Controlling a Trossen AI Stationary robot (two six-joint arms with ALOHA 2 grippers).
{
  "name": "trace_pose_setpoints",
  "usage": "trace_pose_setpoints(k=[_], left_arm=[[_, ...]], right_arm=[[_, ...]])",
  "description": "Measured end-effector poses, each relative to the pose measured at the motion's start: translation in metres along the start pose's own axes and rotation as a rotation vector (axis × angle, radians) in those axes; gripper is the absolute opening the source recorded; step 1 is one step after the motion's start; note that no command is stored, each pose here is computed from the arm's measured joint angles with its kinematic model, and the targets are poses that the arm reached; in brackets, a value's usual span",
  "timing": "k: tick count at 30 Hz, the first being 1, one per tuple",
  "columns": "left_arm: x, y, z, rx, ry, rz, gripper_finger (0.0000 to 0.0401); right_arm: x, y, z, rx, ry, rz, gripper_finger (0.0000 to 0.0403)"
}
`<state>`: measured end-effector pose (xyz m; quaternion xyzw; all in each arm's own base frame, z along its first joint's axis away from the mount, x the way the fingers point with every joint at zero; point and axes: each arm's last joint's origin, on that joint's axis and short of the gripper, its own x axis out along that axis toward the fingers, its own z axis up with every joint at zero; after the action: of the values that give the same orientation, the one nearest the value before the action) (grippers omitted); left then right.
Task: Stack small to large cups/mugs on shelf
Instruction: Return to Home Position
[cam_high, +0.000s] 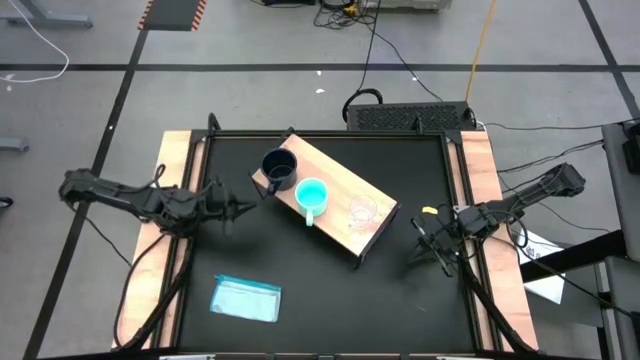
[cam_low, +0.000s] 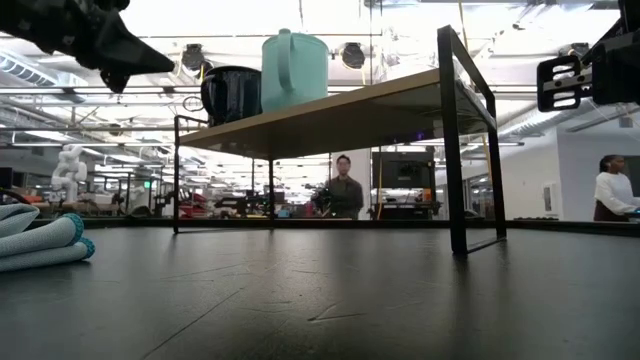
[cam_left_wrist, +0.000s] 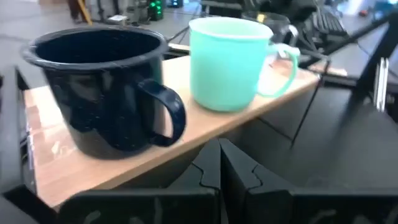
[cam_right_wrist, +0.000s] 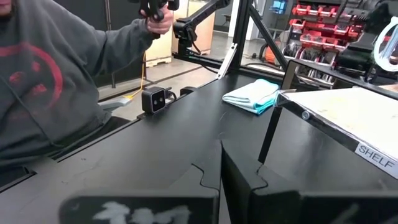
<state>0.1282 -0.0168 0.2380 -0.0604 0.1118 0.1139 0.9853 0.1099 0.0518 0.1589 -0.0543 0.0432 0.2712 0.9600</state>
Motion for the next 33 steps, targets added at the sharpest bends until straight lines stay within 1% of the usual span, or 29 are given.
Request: trace_pose_setpoints(k=[3,8,12,15,18,21,26,30,33], left_arm=[[0.002,-0.001,-0.006,0.057,-0.010,-0.013,0.0000],[0.002,-0.001,-0.008,0.122,-0.031,-0.014,0.0000],[0.002,0.005,-0.010,0.128,-0.015,0.024,0.0000],[0.000,0.007,-0.011,0.140,0.005,-0.001,0.0000],[-0.003,0.008,-0.012,0.192,0.009,-0.030,0.0000],[-0.007,0.011,-0.010,0.191,-0.011,-0.030,0.0000],[-0.012,0.015,-0.014,0.204,0.012,-0.047,0.0000],[-0.012,0.015,-0.026,0.221,-0.014,-0.098,0.0000],[-0.008,0.017,-0.045,0.227,-0.028,-0.120,0.0000]], right_arm=[[0.000,0.000,0.001,-0.013,-0.007,-0.002,0.0000],[0.000,-0.001,0.005,-0.046,-0.053,-0.013,0.0000],[0.000,-0.001,0.005,-0.059,-0.054,-0.019,0.0000],[0.000,-0.003,0.005,-0.045,-0.056,-0.038,0.0000],[-0.001,-0.006,0.005,-0.028,-0.054,-0.056,0.0000],[-0.001,-0.008,0.005,-0.022,-0.052,-0.079,0.0000],[-0.002,-0.012,0.005,-0.005,-0.050,-0.111,0.0000],[-0.002,-0.013,0.004,0.000,-0.049,-0.118,0.0000],[-0.002,-0.013,0.005,0.003,-0.051,-0.117,0.0000]])
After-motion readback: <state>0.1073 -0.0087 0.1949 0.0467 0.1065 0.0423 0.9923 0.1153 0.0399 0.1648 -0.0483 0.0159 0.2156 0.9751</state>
